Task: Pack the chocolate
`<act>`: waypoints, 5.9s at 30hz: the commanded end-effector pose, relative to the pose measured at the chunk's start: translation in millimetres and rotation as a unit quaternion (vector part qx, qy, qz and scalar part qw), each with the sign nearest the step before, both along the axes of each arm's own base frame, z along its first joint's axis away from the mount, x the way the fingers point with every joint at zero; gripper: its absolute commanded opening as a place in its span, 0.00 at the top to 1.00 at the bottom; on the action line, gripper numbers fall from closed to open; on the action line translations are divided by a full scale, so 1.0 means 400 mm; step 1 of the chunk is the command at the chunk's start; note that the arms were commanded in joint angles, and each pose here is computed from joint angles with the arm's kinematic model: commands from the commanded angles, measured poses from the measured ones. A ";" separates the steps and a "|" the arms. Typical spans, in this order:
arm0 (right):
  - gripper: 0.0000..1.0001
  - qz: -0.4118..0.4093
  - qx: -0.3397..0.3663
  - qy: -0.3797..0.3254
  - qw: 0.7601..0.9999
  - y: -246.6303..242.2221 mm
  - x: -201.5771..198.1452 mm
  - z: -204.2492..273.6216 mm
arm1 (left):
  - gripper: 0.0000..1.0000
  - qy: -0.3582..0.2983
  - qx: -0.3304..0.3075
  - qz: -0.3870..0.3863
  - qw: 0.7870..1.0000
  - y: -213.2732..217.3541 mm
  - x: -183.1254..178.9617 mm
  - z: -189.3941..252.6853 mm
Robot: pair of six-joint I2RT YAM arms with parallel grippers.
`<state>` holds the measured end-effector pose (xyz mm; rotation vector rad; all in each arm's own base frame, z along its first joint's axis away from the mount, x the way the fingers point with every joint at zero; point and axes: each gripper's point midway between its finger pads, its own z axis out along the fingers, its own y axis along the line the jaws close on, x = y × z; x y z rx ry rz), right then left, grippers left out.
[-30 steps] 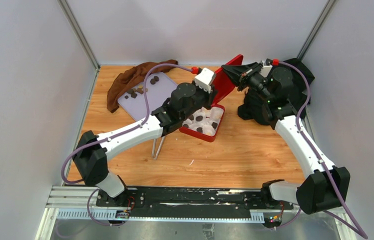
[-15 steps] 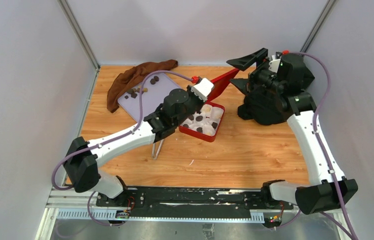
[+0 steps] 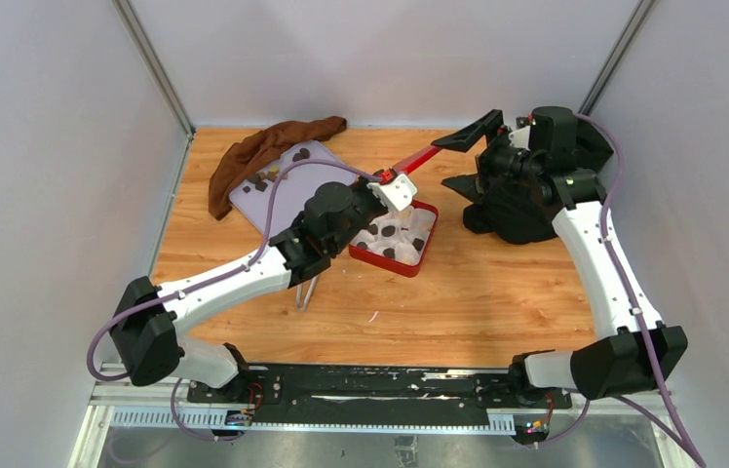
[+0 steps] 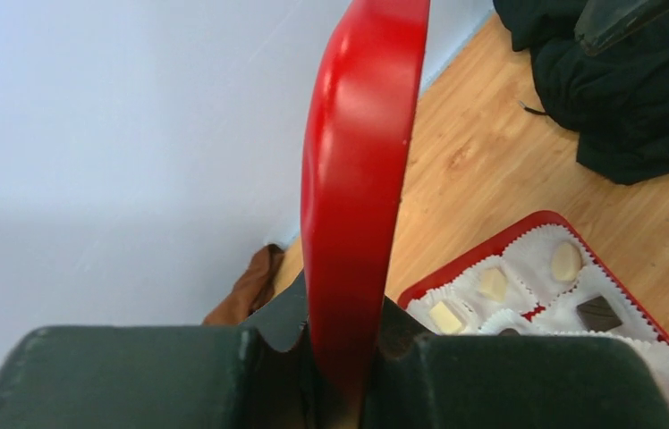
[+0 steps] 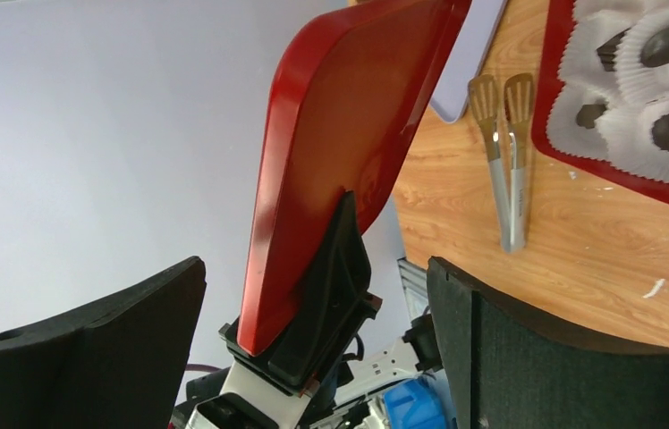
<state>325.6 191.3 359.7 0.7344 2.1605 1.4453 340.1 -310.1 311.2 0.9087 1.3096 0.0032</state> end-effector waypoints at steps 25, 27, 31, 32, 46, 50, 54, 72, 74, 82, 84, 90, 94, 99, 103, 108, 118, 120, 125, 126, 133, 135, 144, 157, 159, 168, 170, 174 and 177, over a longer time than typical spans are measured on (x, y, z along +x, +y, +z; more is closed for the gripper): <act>1.00 0.046 0.073 0.033 0.996 0.087 0.014 -0.015 | 0.74 -0.114 0.127 0.007 0.985 -0.035 -0.016 0.011; 1.00 0.048 0.068 0.028 0.996 0.087 0.015 -0.019 | 0.64 -0.110 0.119 0.010 0.987 -0.036 -0.014 0.015; 1.00 0.050 0.051 0.008 0.997 0.079 0.021 -0.026 | 0.17 -0.100 0.085 0.025 0.991 -0.028 -0.012 0.043; 1.00 0.048 0.046 0.000 0.998 0.073 0.023 -0.027 | 0.10 -0.100 0.074 0.028 0.992 -0.022 -0.015 0.058; 1.00 0.097 -0.031 -0.148 0.984 0.017 0.058 -0.080 | 0.03 0.225 -0.061 -0.041 0.972 0.088 -0.135 0.043; 1.00 0.154 -0.042 -0.173 0.972 0.030 0.037 -0.131 | 0.00 0.315 -0.172 -0.006 0.933 0.192 -0.074 0.062; 1.00 0.173 -0.036 -0.217 0.960 0.038 0.026 -0.167 | 0.00 0.361 -0.264 -0.003 0.895 0.243 -0.025 0.084; 1.00 0.136 0.141 -0.270 0.943 0.104 0.101 -0.246 | 0.00 0.550 -0.291 0.004 0.783 0.194 0.140 -0.228; 1.00 0.136 0.151 -0.257 0.945 0.112 0.106 -0.269 | 0.00 0.554 -0.291 0.007 0.780 0.193 0.143 -0.244; 1.00 0.160 0.123 -0.194 0.960 0.119 0.088 -0.386 | 0.03 0.576 -0.281 0.028 0.767 0.193 0.159 -0.328; 1.00 0.165 0.120 -0.176 0.963 0.118 0.083 -0.418 | 0.04 0.579 -0.277 0.032 0.766 0.195 0.162 -0.348; 1.00 0.175 0.111 -0.141 0.968 0.117 0.071 -0.476 | 0.08 0.593 -0.265 0.034 0.759 0.180 0.163 -0.394; 1.00 0.182 0.105 -0.127 0.969 0.110 0.062 -0.502 | 0.11 0.602 -0.257 0.033 0.755 0.167 0.164 -0.419; 1.00 0.179 0.106 -0.111 0.972 0.087 0.060 -0.530 | 0.15 0.611 -0.251 0.027 0.751 0.147 0.167 -0.441; 1.00 0.183 0.105 -0.107 0.972 0.085 0.059 -0.546 | 0.25 0.620 -0.245 0.021 0.745 0.129 0.167 -0.460; 1.00 0.172 0.104 -0.111 0.973 0.079 0.061 -0.554 | 0.30 0.626 -0.241 0.023 0.741 0.122 0.162 -0.480; 1.00 0.166 0.171 -0.174 0.955 0.075 0.086 -0.444 | 0.30 0.614 -0.247 0.022 0.750 0.122 0.171 -0.448; 1.00 0.163 0.175 -0.180 0.954 0.075 0.091 -0.431 | 0.30 0.610 -0.246 0.023 0.752 0.124 0.172 -0.440; 1.00 0.144 0.156 -0.179 0.961 0.072 0.115 -0.455 | 0.30 0.610 -0.245 0.028 0.753 0.125 0.178 -0.446; 1.00 0.140 0.151 -0.175 0.963 0.072 0.120 -0.466 | 0.30 0.612 -0.245 0.029 0.752 0.125 0.179 -0.451; 1.00 0.128 0.111 -0.141 0.975 0.067 0.124 -0.549 | 0.30 0.620 -0.240 0.036 0.746 0.125 0.182 -0.483; 1.00 0.129 0.088 -0.136 0.978 0.064 0.122 -0.575 | 0.30 0.624 -0.238 0.038 0.744 0.125 0.181 -0.495; 1.00 0.133 0.076 -0.115 0.981 0.062 0.105 -0.619 | 0.38 0.639 -0.234 0.037 0.732 0.124 0.168 -0.531; 0.93 0.118 0.073 -0.088 0.986 0.044 0.090 -0.654 | 0.44 0.655 -0.208 0.044 0.725 0.115 0.148 -0.584; 0.87 0.117 0.065 -0.085 0.987 0.043 0.092 -0.656 | 0.44 0.658 -0.203 0.046 0.723 0.111 0.147 -0.591; 0.59 0.125 -0.034 -0.054 0.990 0.015 0.078 -0.676 | 0.49 0.659 -0.192 0.053 0.725 0.114 0.152 -0.604; 0.52 0.127 -0.066 -0.055 0.988 0.003 0.080 -0.671 | 0.49 0.661 -0.190 0.054 0.724 0.114 0.151 -0.609; 0.40 0.129 -0.107 -0.041 0.985 -0.016 0.071 -0.661 | 0.50 0.663 -0.189 0.056 0.722 0.114 0.152 -0.618; 0.18 0.132 -0.139 -0.019 0.981 -0.034 0.055 -0.660 | 0.50 0.664 -0.190 0.058 0.721 0.113 0.152 -0.622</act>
